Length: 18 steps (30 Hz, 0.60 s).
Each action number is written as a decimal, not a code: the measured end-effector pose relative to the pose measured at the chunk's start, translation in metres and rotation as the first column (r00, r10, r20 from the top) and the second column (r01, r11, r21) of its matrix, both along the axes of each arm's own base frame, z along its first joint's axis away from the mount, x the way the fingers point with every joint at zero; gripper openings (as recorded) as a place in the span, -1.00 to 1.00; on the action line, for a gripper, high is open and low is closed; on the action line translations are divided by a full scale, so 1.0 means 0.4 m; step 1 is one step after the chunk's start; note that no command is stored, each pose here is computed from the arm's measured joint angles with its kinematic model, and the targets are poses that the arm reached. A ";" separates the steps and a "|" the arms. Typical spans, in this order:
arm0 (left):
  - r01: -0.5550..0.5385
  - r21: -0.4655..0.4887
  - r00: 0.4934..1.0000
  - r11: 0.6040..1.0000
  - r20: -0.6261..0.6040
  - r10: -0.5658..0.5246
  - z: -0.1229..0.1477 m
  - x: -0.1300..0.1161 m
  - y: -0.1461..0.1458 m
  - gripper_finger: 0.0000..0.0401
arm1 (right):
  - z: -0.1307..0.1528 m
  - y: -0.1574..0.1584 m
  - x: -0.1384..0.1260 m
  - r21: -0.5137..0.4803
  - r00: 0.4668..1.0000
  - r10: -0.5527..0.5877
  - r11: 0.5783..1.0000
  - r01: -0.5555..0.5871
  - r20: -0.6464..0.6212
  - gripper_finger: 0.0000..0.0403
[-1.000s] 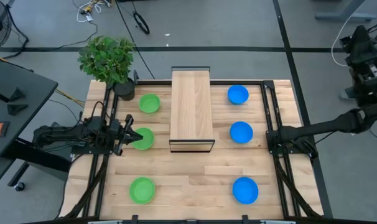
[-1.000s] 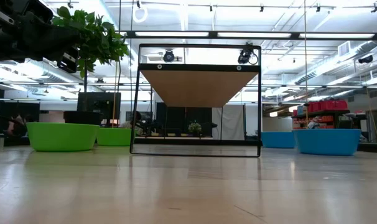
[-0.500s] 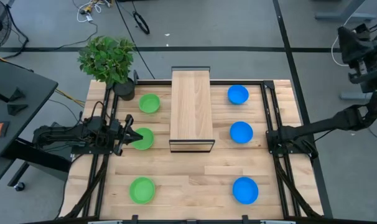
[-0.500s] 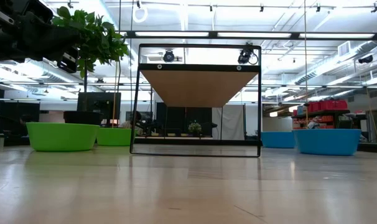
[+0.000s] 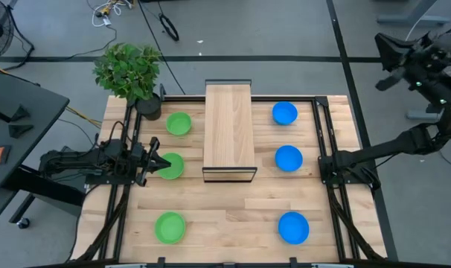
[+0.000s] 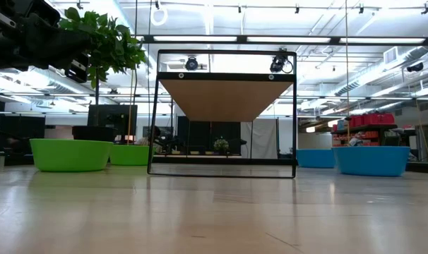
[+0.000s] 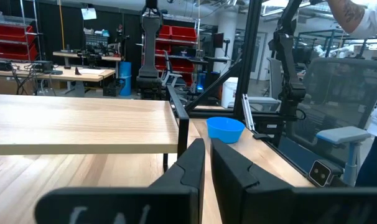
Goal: Pick & Place Mini bowls
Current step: Put the top blue bowl on the shelf
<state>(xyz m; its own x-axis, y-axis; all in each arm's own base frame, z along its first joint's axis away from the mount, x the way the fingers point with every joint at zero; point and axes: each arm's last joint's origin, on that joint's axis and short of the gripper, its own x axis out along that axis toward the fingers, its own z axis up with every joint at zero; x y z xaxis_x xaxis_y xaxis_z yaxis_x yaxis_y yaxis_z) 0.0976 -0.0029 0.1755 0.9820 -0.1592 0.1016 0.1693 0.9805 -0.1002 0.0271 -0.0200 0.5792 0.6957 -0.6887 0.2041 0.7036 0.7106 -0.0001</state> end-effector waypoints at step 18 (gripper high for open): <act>0.000 0.000 1.000 1.000 0.000 0.000 0.000 0.000 0.000 -0.85 | -0.033 -0.010 0.144 0.016 0.957 -0.196 0.979 0.204 -0.217 -0.89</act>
